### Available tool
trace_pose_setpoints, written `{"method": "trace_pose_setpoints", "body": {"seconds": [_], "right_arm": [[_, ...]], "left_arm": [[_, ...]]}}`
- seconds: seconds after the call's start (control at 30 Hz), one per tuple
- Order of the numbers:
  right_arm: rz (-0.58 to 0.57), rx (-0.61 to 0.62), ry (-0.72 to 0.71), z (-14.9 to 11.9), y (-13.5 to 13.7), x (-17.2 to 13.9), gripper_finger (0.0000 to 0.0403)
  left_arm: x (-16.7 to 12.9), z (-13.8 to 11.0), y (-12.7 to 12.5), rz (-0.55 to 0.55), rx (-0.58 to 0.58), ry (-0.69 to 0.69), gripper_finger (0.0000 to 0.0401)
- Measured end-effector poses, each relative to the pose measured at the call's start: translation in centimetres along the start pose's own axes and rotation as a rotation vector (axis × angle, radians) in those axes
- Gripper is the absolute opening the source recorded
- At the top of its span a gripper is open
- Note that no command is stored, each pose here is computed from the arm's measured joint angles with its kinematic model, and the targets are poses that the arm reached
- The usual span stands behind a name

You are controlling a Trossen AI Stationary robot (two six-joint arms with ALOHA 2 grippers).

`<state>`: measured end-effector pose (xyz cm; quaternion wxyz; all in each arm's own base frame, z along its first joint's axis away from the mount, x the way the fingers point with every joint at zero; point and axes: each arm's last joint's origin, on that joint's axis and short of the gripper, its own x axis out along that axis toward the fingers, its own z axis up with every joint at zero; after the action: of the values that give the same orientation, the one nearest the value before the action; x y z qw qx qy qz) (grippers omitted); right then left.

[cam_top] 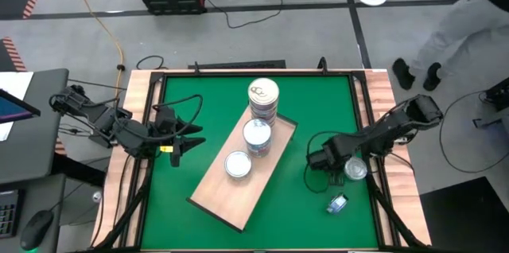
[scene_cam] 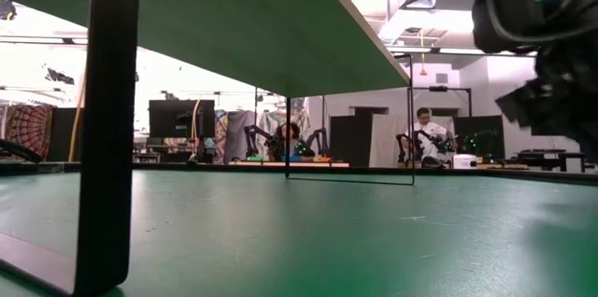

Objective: Stack canned seafood by type on shelf
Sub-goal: Stack the blue tuna can on top of the yellow blue tuna can on the shelf

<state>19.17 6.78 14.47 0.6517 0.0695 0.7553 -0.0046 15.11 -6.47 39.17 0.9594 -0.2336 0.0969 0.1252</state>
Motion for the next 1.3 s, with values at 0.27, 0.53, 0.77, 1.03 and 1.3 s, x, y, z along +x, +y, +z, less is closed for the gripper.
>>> {"method": "trace_pose_setpoints", "body": {"seconds": [0.27, 0.53, 0.77, 1.03, 1.3], "right_arm": [[0.079, -0.011, -0.21, -1.1, -0.1, -7.4, 0.0059], [0.385, -0.272, -0.373, -2.8, 4.9, -13.4, 0.0138], [0.33, -0.447, -0.343, -2.2, 9.6, -13.1, 0.0285], [0.144, -0.625, -0.303, -2.0, 12.7, -10.1, 0.0326], [0.041, -0.674, -0.19, -1.4, 14.2, -6.7, 0.0309]], "left_arm": [[0.0, 0.0, 0.0, -0.011, 0.0, 0.009, 0.0192], [0.0, 0.0, 0.0, -0.008, 0.002, 0.009, 0.0192], [0.0, 0.0, 0.1, 0.02, 0.002, -0.013, 0.0192], [0.1, 0.1, 0.3, 0.039, 0.001, -0.02, 0.0192], [0.2, -0.1, 0.5, 0.061, 0.021, -0.003, 0.0192]]}}
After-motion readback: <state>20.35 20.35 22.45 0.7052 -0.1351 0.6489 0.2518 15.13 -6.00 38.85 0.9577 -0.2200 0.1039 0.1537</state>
